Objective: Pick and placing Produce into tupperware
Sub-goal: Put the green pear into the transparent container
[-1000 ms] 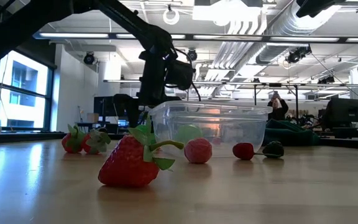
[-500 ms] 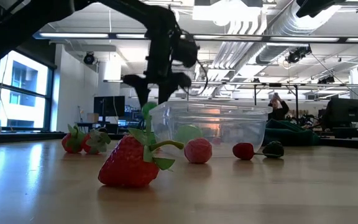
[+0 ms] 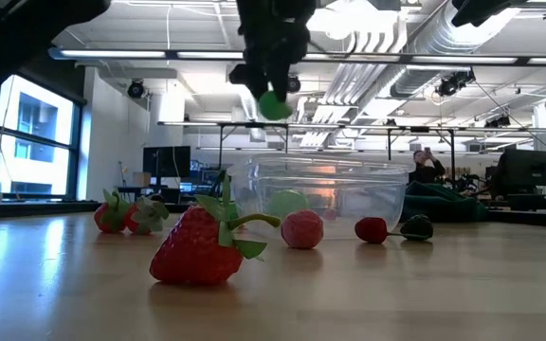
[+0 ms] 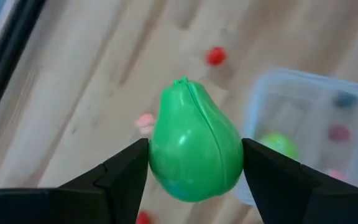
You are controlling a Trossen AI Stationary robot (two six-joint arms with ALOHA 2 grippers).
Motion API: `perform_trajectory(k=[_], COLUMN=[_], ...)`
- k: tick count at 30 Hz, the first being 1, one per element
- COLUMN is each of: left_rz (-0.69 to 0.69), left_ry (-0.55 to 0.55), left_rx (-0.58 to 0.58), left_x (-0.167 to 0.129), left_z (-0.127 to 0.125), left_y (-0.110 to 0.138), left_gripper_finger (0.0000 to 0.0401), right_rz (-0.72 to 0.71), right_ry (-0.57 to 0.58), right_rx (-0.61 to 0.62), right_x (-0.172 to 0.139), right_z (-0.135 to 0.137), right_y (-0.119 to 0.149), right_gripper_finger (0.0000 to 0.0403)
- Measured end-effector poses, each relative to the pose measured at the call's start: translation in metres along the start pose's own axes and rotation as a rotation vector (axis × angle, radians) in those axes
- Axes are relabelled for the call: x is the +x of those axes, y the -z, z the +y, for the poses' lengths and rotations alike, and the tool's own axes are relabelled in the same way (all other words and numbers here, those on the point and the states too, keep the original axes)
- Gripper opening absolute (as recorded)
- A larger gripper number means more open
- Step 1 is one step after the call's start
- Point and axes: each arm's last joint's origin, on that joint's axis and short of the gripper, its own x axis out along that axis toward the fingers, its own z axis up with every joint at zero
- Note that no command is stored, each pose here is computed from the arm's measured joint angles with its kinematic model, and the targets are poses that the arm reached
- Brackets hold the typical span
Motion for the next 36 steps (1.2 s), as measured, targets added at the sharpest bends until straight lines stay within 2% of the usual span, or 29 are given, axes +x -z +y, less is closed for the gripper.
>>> perform_trajectory(k=[5, 8, 12, 16, 20, 25, 36], left_rz=[-0.003, -0.002, -0.005, 0.002, 0.026, 0.073, 0.12], left_ry=[0.037, 0.016, -0.035, -0.041, -0.042, 0.014, 0.053], left_rx=[0.122, 0.2, 0.305, 0.37, 0.386, 0.385, 0.373], left_x=[-0.001, 0.002, 0.017, 0.037, 0.063, 0.09, 0.125], left_z=[-0.047, -0.079, -0.118, -0.145, -0.154, -0.155, -0.147], left_y=[0.011, 0.021, 0.033, 0.039, 0.037, 0.031, 0.023], left_gripper_finger=[0.0239, 0.0239, 0.0239, 0.0239, 0.0239, 0.0239, 0.0239], right_rz=[0.0, 0.0, 0.0, 0.0, 0.0, 0.001, 0.0], right_ry=[0.0, 0.001, 0.001, 0.0, 0.0, 0.0, 0.0], right_rx=[0.0, 0.0, 0.0, 0.0, 0.0, 0.0, 0.0], right_x=[0.0, 0.0, 0.0, 0.0, 0.0, 0.0, 0.0], right_z=[0.0, 0.0, 0.0, 0.0, 0.0, 0.0, 0.0], right_y=[0.0, 0.0, 0.0, 0.0, 0.0, 0.0, 0.0], right_gripper_finger=[0.0032, 0.0032, 0.0032, 0.0032, 0.0032, 0.0032, 0.0032])
